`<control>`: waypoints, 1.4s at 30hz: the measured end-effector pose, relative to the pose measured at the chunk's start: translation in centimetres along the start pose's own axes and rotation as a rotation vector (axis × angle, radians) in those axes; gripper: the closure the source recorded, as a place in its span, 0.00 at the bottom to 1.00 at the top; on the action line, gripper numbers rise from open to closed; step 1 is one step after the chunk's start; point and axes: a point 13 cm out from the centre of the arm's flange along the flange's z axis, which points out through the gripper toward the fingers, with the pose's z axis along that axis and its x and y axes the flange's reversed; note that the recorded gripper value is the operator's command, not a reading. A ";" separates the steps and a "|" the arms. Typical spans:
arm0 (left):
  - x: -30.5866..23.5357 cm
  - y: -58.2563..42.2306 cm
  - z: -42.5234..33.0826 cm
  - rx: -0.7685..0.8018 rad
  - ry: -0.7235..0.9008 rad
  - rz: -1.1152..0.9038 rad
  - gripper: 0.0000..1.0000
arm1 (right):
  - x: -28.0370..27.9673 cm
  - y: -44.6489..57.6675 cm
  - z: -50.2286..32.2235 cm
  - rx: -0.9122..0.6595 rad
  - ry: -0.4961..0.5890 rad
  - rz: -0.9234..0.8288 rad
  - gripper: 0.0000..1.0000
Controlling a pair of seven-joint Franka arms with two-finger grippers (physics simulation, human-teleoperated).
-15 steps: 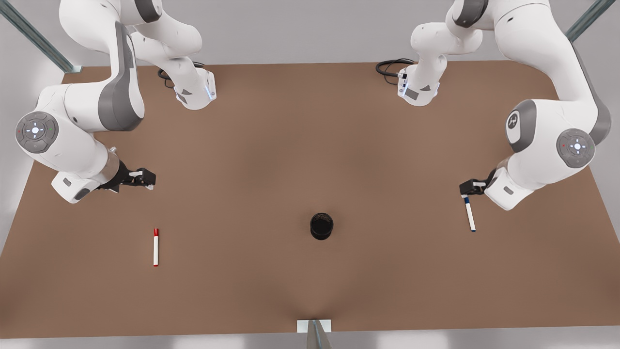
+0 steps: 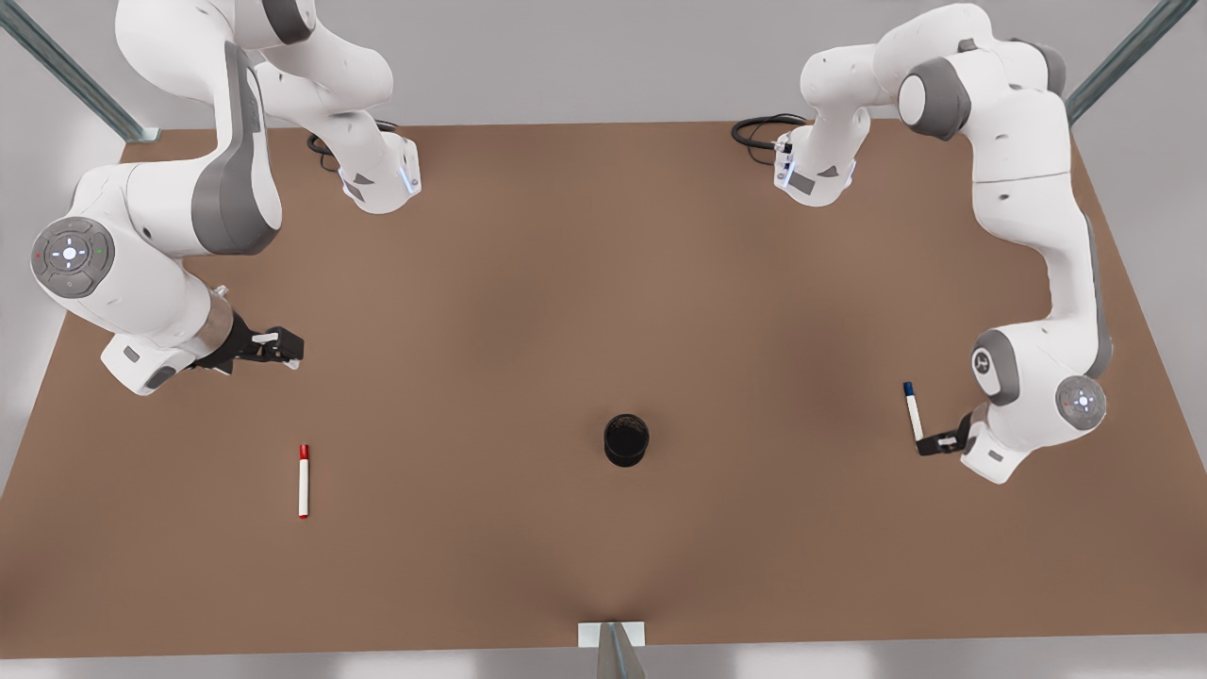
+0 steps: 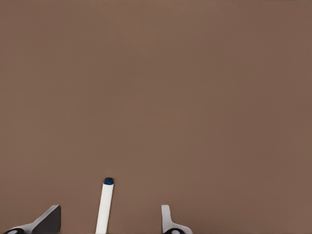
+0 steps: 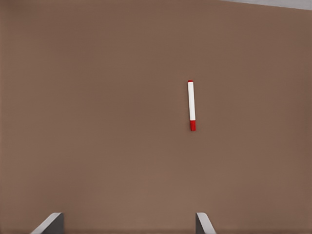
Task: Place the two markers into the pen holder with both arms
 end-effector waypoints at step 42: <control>1.9 2.4 10.3 -0.011 0.000 0.095 0.56 | -0.7 -3.0 13.5 -0.005 0.125 0.055 0.00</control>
